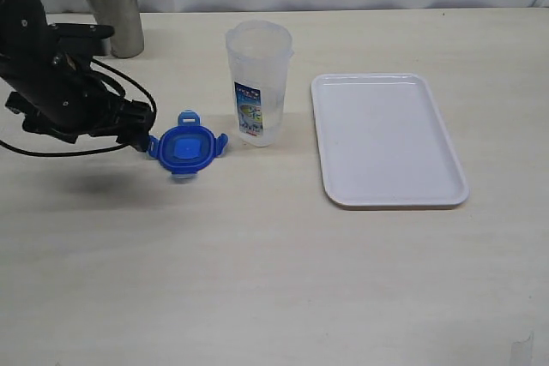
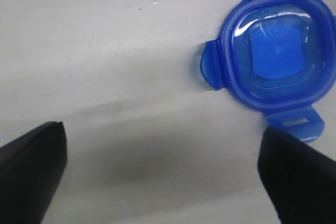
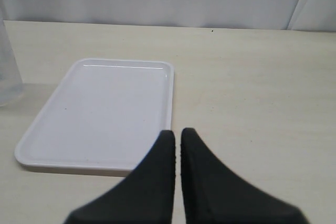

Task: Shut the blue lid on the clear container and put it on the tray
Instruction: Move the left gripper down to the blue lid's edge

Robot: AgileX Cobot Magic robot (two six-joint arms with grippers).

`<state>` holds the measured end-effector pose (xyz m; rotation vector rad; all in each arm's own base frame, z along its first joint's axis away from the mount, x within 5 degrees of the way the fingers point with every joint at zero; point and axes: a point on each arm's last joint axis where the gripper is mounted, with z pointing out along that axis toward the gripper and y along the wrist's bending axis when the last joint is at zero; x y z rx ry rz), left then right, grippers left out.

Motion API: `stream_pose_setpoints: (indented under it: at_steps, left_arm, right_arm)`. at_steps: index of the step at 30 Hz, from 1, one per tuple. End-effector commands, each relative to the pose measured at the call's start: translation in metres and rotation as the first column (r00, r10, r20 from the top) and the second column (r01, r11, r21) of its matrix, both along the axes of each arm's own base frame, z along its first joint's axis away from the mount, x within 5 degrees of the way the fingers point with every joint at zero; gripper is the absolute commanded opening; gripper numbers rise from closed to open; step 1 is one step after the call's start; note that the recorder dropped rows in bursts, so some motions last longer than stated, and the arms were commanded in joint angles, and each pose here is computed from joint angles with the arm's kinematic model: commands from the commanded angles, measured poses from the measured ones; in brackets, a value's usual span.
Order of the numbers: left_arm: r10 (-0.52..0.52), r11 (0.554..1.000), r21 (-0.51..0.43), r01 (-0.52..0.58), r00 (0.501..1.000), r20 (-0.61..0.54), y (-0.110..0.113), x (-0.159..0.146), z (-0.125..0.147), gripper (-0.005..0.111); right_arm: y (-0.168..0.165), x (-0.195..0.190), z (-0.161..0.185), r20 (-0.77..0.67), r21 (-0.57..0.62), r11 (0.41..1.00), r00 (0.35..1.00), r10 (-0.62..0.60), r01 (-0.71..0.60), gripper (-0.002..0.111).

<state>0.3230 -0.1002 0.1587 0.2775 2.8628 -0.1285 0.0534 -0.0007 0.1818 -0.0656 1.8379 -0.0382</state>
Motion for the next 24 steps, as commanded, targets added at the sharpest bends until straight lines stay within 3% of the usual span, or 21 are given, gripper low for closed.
stream_pose_setpoints:
  at_steps: [1, 4, 11, 24]
  left_arm:
    - [-0.012, 1.0, -0.027, 0.013, 0.999, 0.047, -0.011, 0.003, -0.004, 0.071]
    - [-0.021, 0.999, -0.045, 0.024, 0.997, 0.077, -0.019, 0.003, -0.003, 0.063]
    - [0.012, 0.997, -0.073, -0.009, 0.999, 0.034, -0.026, 0.004, -0.02, 0.063]
    - [0.011, 0.997, -0.076, -0.003, 0.995, 0.101, -0.026, 0.011, -0.023, 0.063]
  right_arm:
    - [0.0, 0.0, 0.0, 0.011, 0.001, 1.0, 1.0, -0.004, 0.004, 0.004]
    - [0.0, 0.0, 0.0, 0.011, 0.001, 1.0, 1.0, -0.004, 0.004, 0.004]
    - [0.0, 0.0, 0.0, 0.011, 0.001, 1.0, 1.0, -0.004, 0.004, 0.004]
    - [0.0, 0.0, 0.0, 0.011, 0.001, 1.0, 1.0, -0.004, 0.004, 0.004]
